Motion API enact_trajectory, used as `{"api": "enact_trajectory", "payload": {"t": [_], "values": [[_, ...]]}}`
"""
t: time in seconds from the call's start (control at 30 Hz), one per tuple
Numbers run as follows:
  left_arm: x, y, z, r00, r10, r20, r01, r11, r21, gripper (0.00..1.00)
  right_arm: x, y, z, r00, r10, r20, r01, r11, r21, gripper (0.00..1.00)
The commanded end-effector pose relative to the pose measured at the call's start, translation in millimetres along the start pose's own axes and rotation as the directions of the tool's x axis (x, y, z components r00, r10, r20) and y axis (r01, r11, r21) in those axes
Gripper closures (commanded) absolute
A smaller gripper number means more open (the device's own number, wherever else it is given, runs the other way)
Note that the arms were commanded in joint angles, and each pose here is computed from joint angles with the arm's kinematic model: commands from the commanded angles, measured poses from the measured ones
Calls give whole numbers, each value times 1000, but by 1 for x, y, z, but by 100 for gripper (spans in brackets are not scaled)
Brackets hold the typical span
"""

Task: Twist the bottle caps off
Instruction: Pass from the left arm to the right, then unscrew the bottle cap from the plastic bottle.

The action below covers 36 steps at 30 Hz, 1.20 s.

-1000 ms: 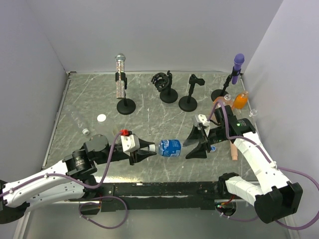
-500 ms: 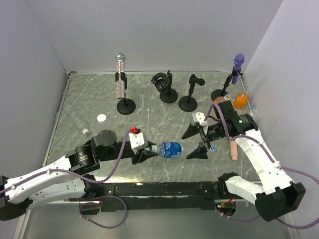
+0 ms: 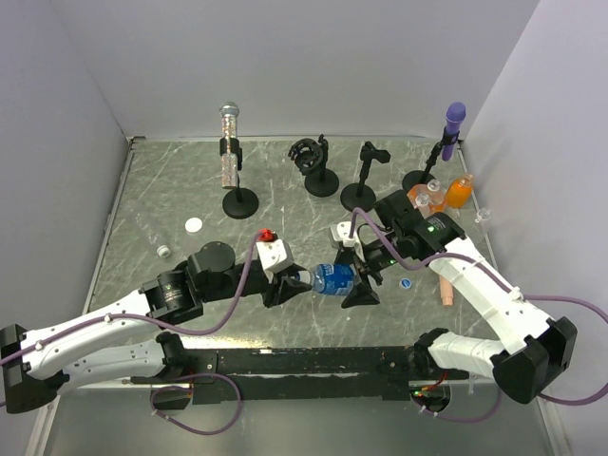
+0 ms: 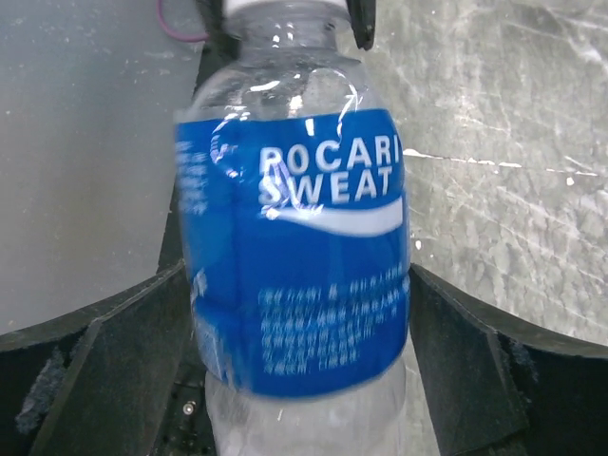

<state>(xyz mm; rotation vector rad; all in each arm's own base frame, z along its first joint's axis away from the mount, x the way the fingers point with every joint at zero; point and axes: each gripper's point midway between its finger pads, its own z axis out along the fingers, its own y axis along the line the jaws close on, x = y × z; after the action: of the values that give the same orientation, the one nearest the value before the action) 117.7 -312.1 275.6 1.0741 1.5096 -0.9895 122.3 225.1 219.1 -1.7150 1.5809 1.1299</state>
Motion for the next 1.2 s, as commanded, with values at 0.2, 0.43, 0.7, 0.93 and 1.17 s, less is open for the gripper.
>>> {"api": "enact_trajectory", "payload": {"t": [0.2, 0.43, 0.7, 0.93, 1.17], "values": [[-37, 0, 5, 988, -49, 148, 51, 999, -9, 99, -7, -1, 6, 1000, -10, 0, 10, 1000, -20, 43], [-33, 7, 1, 988, -44, 146, 52, 997, -50, 93, -11, 10, 2, 999, -44, 27, 45, 998, -43, 74], [-31, -7, -45, 974, 175, 145, -176, 984, -4, 3, 2, 7, -5, 999, -37, -8, 37, 999, 27, 75], [-35, -19, -39, 939, 308, 155, -323, 943, 81, 4, 8, 7, -3, 998, -49, -24, 49, 999, 2, 75], [-32, -13, -3, 930, 352, 105, -363, 925, 115, 1, 6, 7, -3, 999, -43, -22, 43, 999, -6, 75]]}}
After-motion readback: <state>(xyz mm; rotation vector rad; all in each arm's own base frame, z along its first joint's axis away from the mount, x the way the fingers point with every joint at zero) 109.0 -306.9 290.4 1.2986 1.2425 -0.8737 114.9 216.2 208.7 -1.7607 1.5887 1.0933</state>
